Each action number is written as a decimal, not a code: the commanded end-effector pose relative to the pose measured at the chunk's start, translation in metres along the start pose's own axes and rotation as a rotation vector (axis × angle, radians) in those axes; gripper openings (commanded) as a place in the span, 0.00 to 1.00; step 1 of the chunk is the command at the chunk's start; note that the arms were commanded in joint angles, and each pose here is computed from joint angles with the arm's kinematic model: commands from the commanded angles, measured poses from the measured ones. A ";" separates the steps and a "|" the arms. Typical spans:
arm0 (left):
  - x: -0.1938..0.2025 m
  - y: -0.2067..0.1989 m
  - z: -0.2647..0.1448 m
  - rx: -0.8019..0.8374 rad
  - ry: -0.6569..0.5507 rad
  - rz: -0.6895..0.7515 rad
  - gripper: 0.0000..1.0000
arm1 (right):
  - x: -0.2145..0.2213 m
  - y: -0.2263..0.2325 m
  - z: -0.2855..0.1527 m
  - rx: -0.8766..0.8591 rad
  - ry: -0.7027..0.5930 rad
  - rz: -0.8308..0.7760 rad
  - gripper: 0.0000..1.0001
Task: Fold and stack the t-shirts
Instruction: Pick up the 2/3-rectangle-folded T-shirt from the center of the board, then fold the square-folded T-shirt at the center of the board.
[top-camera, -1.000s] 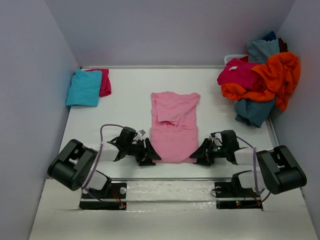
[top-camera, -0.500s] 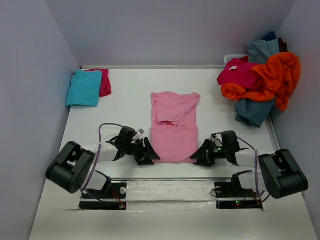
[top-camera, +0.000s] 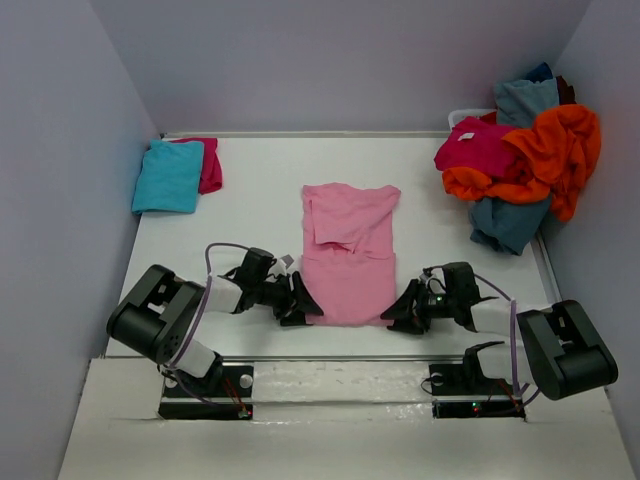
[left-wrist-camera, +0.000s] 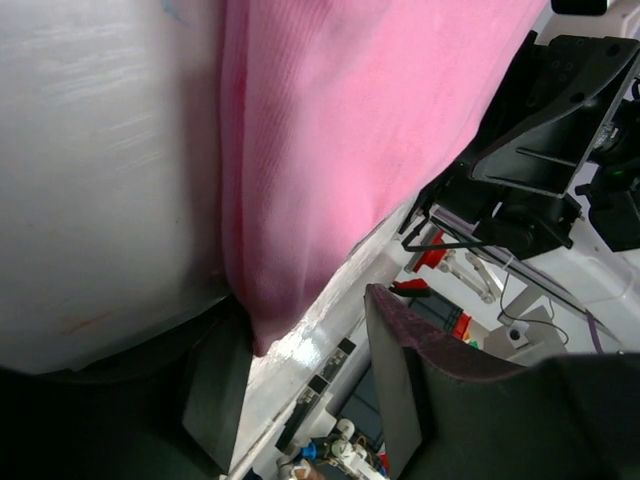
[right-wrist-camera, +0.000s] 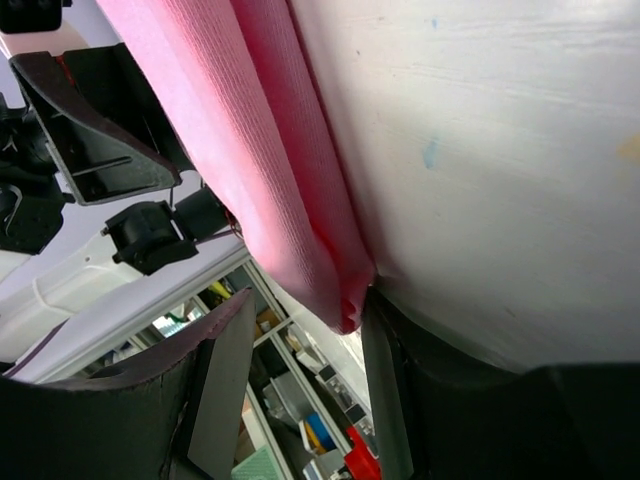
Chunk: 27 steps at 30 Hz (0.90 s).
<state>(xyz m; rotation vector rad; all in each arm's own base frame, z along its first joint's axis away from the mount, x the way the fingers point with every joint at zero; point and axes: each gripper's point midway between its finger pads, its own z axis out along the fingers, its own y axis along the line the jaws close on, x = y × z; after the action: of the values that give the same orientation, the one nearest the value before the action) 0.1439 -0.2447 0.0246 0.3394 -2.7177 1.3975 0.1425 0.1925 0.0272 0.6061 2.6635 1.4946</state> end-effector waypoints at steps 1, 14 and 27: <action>-0.004 0.064 0.002 -0.229 -0.084 -0.026 0.57 | 0.004 -0.024 0.002 0.085 -0.021 0.010 0.52; -0.007 0.051 -0.004 -0.204 -0.113 0.004 0.06 | -0.001 -0.018 0.001 0.081 -0.033 -0.006 0.19; -0.026 0.013 -0.026 -0.216 -0.201 0.145 0.06 | -0.012 0.020 -0.017 0.078 -0.069 -0.144 0.07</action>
<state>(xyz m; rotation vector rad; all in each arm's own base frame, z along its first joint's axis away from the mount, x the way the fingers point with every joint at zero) 0.1555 -0.2229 0.0185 0.3326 -2.9547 1.2383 0.1445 0.1858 0.0317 0.5523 2.6784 1.3812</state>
